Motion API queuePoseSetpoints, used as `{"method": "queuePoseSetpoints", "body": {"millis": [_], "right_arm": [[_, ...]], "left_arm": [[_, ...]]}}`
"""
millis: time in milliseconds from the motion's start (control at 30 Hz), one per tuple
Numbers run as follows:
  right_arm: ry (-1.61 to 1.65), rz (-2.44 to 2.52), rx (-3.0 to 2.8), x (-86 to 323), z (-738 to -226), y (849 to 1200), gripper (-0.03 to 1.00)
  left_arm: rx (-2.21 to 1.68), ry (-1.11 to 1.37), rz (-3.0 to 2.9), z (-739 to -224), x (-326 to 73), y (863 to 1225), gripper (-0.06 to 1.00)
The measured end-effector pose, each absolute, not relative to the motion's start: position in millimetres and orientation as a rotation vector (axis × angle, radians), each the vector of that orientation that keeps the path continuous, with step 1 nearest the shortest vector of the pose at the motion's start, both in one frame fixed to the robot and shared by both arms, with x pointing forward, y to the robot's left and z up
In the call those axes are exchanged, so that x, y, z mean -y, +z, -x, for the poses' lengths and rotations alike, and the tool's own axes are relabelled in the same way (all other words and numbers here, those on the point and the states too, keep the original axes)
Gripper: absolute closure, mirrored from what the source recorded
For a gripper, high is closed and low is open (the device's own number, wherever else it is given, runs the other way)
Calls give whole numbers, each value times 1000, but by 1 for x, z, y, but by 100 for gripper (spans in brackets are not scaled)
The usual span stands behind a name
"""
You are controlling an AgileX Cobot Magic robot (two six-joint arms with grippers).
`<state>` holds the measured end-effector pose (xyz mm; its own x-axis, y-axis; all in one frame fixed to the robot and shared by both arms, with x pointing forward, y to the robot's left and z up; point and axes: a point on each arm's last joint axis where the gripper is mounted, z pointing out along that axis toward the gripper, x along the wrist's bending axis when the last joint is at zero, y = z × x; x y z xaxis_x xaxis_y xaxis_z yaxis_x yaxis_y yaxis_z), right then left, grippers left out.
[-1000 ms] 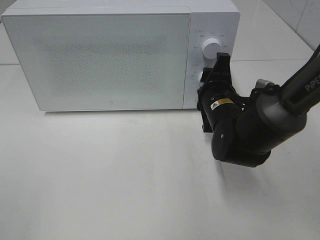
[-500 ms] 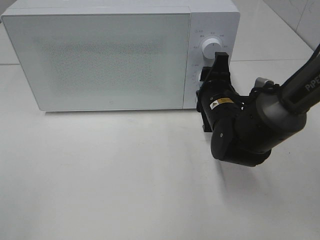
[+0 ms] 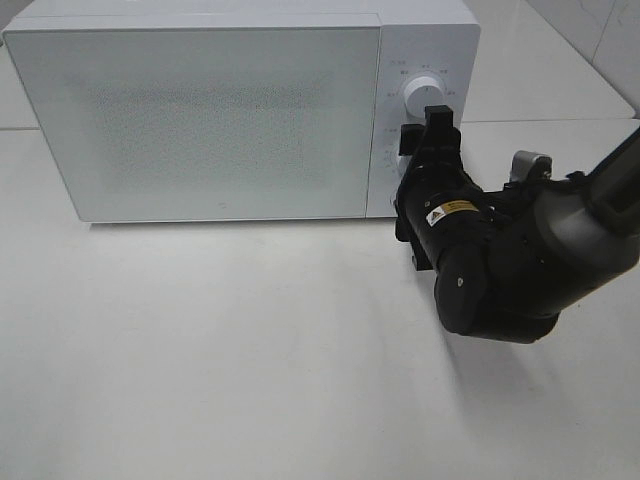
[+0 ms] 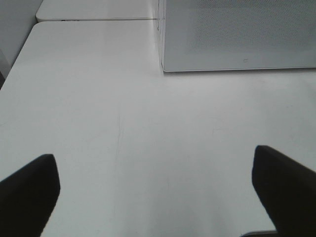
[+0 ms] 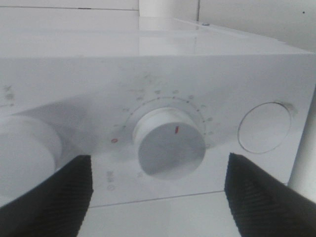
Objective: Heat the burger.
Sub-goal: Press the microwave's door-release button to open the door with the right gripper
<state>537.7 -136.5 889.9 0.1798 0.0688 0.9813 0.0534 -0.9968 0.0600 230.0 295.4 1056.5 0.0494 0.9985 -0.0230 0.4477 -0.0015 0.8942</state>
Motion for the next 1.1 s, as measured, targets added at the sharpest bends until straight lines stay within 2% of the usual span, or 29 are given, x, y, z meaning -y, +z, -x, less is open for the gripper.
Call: {"method": "queuePoseSetpoints", "body": {"millis": [300, 567, 767, 1100], "right_arm": [[1925, -2372, -446, 147, -510, 910, 22], [1547, -2268, -1085, 162, -482, 936, 22], [1246, -2107, -1549, 180, -478, 954, 22], [837, -1880, -2217, 187, -476, 970, 22]], "left_arm": [[-1503, 904, -1557, -230, -295, 1057, -3], [-1504, 905, -1557, -230, -295, 1057, -3], [-1504, 905, -1557, -230, -295, 1057, -3], [-1504, 905, -1557, -230, -295, 1057, -3]]}}
